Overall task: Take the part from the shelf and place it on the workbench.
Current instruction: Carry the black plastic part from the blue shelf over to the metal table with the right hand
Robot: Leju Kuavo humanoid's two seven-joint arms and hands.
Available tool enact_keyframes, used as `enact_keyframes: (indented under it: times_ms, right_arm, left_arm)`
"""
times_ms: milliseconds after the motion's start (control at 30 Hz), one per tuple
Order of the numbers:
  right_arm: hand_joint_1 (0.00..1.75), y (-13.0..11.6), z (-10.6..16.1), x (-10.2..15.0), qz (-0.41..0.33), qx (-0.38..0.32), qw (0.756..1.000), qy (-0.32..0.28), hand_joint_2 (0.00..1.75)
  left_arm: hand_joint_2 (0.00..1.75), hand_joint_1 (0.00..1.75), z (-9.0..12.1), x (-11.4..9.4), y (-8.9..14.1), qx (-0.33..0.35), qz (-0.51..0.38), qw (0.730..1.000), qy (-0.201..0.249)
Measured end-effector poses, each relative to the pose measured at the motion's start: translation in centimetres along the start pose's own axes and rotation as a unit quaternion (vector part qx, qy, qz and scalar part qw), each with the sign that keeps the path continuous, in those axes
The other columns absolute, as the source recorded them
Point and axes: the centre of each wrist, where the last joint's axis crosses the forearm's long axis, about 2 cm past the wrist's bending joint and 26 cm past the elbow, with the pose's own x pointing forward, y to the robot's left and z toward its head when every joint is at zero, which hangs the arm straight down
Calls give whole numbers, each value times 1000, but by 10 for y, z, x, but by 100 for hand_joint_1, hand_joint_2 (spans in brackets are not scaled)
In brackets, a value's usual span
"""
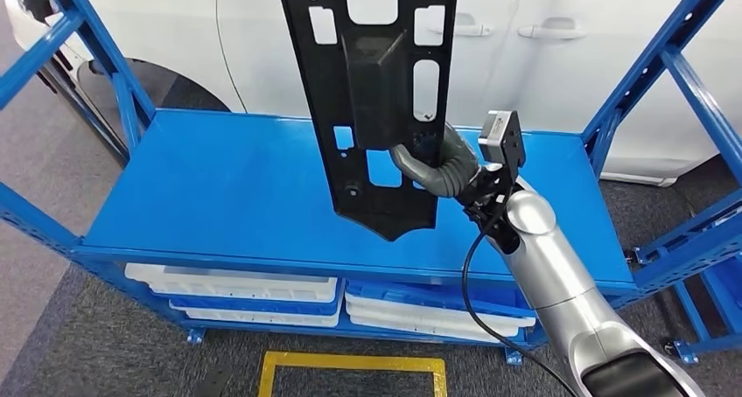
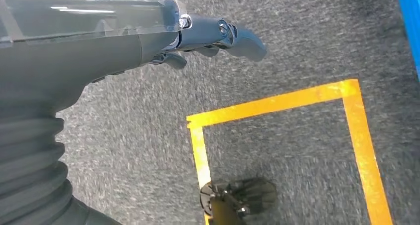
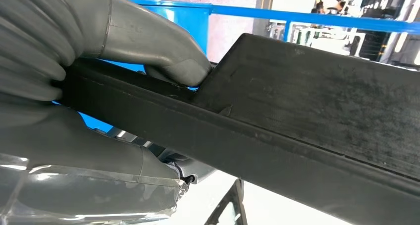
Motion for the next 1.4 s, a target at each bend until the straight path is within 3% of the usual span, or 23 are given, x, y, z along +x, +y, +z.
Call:
enact_keyframes:
  times_ms: [267, 667, 1067, 1400]
  right_arm:
    - [173, 16, 19, -18, -35, -10, 999, -10, 175]
    - [173, 69, 61, -34, -54, -16, 998, -20, 175]
    - [173, 73, 63, -27, -50, -12, 998, -34, 175]
    - [173, 72, 82, -20, -28, -12, 998, -46, 175]
  left_arm:
    - [175, 0, 1, -4, -1, 5, 10, 1000, -3]
    - [175, 0, 4, -12, -3, 4, 10, 1000, 4]
    - [175, 0, 4, -12, -3, 5, 12, 1000, 3]
    - [175, 0, 5, -15, -5, 1, 13, 1000, 9]
